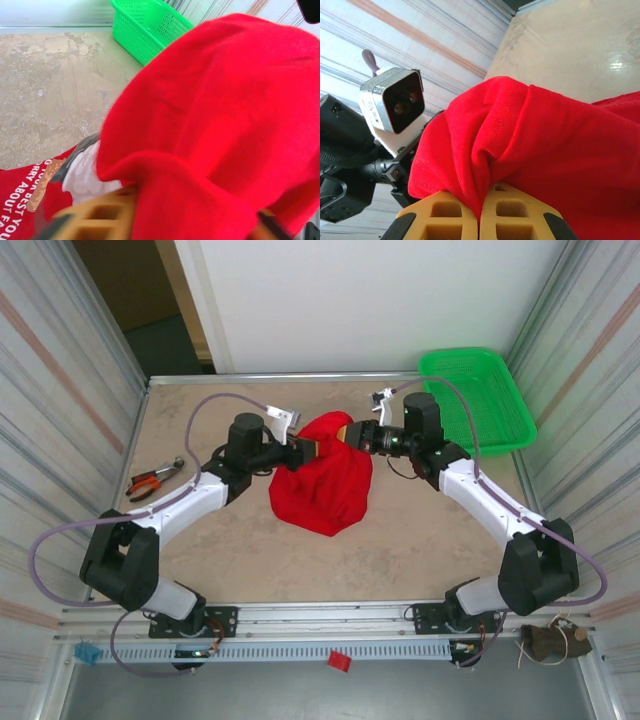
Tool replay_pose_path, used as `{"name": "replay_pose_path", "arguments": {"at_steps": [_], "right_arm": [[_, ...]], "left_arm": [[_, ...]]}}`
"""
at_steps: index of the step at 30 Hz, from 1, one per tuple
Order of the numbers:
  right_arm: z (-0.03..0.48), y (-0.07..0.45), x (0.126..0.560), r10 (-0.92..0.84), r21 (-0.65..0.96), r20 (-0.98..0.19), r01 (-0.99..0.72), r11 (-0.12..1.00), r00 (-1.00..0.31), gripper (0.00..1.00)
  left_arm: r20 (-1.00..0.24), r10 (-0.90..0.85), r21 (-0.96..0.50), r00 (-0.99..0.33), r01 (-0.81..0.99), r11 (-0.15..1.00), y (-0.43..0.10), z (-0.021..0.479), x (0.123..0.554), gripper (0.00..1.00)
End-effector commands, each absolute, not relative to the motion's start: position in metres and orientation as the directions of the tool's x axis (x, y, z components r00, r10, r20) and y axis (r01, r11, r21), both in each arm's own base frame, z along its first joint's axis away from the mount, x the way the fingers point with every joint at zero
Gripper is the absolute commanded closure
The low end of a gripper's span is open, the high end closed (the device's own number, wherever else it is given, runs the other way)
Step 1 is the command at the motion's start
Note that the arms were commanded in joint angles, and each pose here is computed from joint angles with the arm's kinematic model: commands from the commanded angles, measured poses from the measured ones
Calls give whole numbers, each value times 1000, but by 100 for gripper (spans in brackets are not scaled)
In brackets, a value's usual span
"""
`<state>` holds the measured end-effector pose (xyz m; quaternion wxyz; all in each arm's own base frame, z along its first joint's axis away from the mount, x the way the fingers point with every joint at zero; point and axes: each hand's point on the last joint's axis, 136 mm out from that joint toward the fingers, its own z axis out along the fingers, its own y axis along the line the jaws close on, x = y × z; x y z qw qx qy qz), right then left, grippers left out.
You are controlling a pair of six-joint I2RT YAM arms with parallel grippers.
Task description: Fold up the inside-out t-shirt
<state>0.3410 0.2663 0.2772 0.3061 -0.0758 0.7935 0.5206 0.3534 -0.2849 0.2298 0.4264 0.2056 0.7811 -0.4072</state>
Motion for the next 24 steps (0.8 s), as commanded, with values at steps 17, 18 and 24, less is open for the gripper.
{"name": "replay_pose_path", "arguments": {"at_steps": [17, 18, 24], "right_arm": [[290, 249, 311, 227, 565, -743, -407, 718, -630, 26], [295, 253, 313, 216, 551, -756, -422, 720, -618, 29], [299, 283, 325, 150, 528, -762, -470, 707, -629, 36]], "left_arm": [[-781, -107, -616, -616, 731, 292, -288, 325, 340, 100], [-777, -103, -620, -621, 727, 294, -288, 325, 341, 100], [-769, -88, -627, -633, 720, 296, -289, 323, 339, 100]]}}
